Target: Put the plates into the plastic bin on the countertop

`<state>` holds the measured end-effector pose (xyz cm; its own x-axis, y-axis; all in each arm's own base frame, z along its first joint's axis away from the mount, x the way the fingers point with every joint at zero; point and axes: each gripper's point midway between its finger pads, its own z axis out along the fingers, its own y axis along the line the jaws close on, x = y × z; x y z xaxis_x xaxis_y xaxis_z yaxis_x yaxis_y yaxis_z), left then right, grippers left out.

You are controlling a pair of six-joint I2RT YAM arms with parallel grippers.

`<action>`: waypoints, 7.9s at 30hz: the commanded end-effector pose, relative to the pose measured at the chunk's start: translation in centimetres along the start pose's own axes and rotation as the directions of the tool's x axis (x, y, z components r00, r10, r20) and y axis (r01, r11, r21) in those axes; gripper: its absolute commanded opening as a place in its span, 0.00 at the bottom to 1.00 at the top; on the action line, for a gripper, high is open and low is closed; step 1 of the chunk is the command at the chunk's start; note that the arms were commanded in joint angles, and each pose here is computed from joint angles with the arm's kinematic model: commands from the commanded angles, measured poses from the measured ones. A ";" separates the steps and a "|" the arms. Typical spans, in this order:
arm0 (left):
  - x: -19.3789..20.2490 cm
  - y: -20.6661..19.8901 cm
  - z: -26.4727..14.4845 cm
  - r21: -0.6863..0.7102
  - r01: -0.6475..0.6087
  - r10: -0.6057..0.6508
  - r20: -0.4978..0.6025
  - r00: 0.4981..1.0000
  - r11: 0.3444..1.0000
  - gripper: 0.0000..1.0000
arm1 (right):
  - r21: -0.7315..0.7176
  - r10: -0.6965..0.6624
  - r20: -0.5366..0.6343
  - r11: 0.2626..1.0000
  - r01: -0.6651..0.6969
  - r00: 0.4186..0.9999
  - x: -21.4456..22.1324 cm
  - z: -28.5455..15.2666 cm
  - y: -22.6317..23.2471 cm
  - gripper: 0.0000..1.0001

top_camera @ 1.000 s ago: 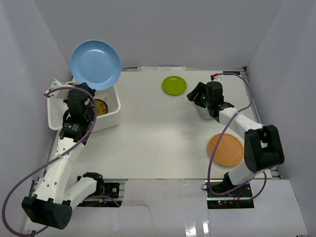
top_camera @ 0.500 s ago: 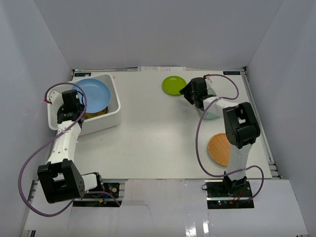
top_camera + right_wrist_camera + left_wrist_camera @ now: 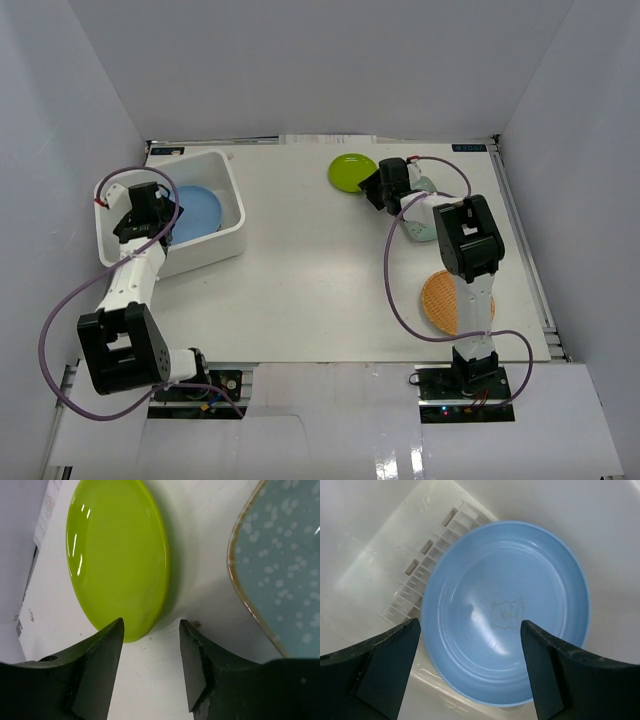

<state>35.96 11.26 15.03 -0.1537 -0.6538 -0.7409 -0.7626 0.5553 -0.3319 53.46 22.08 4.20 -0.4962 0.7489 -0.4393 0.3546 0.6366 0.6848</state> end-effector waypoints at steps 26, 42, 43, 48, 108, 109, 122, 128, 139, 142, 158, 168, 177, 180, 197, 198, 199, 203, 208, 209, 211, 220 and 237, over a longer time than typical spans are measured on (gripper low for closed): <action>-4.5 -20.0 -36.6 0.993 -0.105 0.229 0.114 0.967 -0.052 0.98 | -0.565 -0.245 0.223 0.756 0.330 0.943 1.7 -19.2 18.5 0.08; -11.2 -18.7 -47.6 0.963 -0.194 0.059 0.208 0.976 -0.187 0.98 | -0.680 -0.544 0.186 0.530 0.506 0.818 24.4 -21.6 34.7 0.08; -11.1 -18.7 -47.6 0.963 -0.192 0.061 0.207 0.976 -0.187 0.98 | -0.695 -0.547 0.181 0.517 0.500 0.817 25.5 -21.9 35.2 0.08; -9.6 -18.5 -46.2 0.973 -0.172 0.090 0.187 0.978 -0.155 0.98 | -0.699 -0.552 0.145 0.531 0.480 0.821 29.0 -19.8 34.2 0.08; 56.2 -21.1 -35.5 0.955 0.174 0.930 -0.279 0.239 0.242 0.35 | -0.423 -0.221 0.396 0.818 0.390 0.891 -11.9 -38.8 -2.0 0.38; 56.3 -21.1 -35.3 0.955 0.169 0.929 -0.280 0.242 0.244 0.27 | -0.425 -0.219 0.395 0.817 0.389 0.892 -11.9 -38.9 -2.0 0.38; 36.6 -20.7 -41.5 0.957 0.278 0.815 -0.223 0.534 0.080 0.00 | -0.475 -0.196 0.407 0.789 0.390 0.892 -12.5 -41.1 0.5 0.49; 16.2 -19.4 -39.9 0.982 0.174 0.531 -0.186 0.827 0.075 0.00 | -0.489 -0.202 0.410 0.774 0.401 0.890 -12.3 -41.7 0.9 0.49; -4.5 -11.8 -22.5 0.602 -0.127 0.049 0.145 0.988 0.788 0.00 | -0.499 -0.196 0.252 0.813 0.301 0.948 -8.9 -35.9 -3.7 0.49; -6.4 -11.5 -18.9 0.544 -0.083 0.019 0.122 0.992 0.835 0.00 | -0.489 -0.214 0.231 0.817 0.304 0.949 -8.3 -35.2 -4.4 0.49; -3.2 -3.1 -5.6 0.225 0.080 -0.072 -0.044 0.996 0.971 0.08 | -0.354 -0.171 0.192 0.906 0.231 0.966 -8.2 -30.1 -8.8 0.53; -2.1 -5.4 -6.7 0.371 0.126 -0.091 -0.109 0.990 0.920 0.98 | -0.134 -0.371 0.096 0.915 0.381 0.924 -11.9 -24.2 -11.9 0.73; -1.1 -12.3 -13.6 0.667 -0.052 0.130 -0.069 0.989 0.743 0.98 | 0.037 -0.371 0.034 0.928 0.370 0.928 -15.2 -16.9 -16.0 0.90; 0.9 -12.9 -13.6 0.691 -0.104 0.220 -0.081 0.972 0.715 0.98 | 0.057 -0.387 -0.005 0.920 0.387 0.922 -16.0 -14.8 -16.7 0.88; 11.6 -17.8 -11.8 0.734 -0.248 0.526 -0.172 0.833 0.632 0.98 | -0.196 -0.231 -0.202 0.962 0.192 0.952 -8.2 -10.5 -17.7 0.53; 12.3 -18.1 -12.6 0.747 -0.250 0.536 -0.165 0.828 0.616 0.98 | -0.194 -0.225 -0.206 0.963 0.186 0.952 -7.9 -10.5 -17.8 0.49; 12.6 -18.4 -13.1 0.756 -0.247 0.538 -0.161 0.828 0.606 0.98 | -0.193 -0.214 -0.209 0.966 0.174 0.954 -7.7 -10.5 -17.9 0.46; 14.7 -19.5 -15.3 0.799 -0.216 0.563 -0.177 0.807 0.561 0.98 | -0.188 -0.175 -0.175 0.972 0.142 0.969 -7.5 -11.1 -18.0 0.20; 17.2 -19.9 -16.7 0.821 -0.198 0.596 -0.200 0.778 0.535 0.98 | -0.227 -0.152 -0.090 0.965 0.128 0.984 -7.8 -13.5 -16.4 0.08; 17.6 -19.9 -16.7 0.819 -0.199 0.600 -0.206 0.773 0.538 0.98 | -0.234 -0.147 -0.079 0.964 0.125 0.986 -7.8 -13.9 -16.2 0.08; 18.5 -20.0 -17.4 0.828 -0.190 0.609 -0.213 0.764 0.527 0.98 | -0.275 -0.156 -0.033 0.951 0.141 0.987 -8.0 -15.5 -15.0 0.08; 20.0 -25.5 -24.8 0.917 -0.161 0.632 -0.117 0.766 0.365 0.98 | -0.459 -0.208 0.118 0.856 0.239 0.971 -8.9 -22.6 -7.8 0.08; -1.2 -24.9 -41.5 0.991 -0.111 0.213 0.092 0.973 0.080 0.98 | -0.735 -0.449 0.214 0.511 0.446 0.868 -1.7 -33.0 12.6 0.08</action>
<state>32.21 -24.09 45.58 -0.2926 -0.4320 -0.8531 0.5086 0.6852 -0.5214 33.60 17.25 24.28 -0.5366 0.4541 -0.7112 -0.3738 0.6277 0.6828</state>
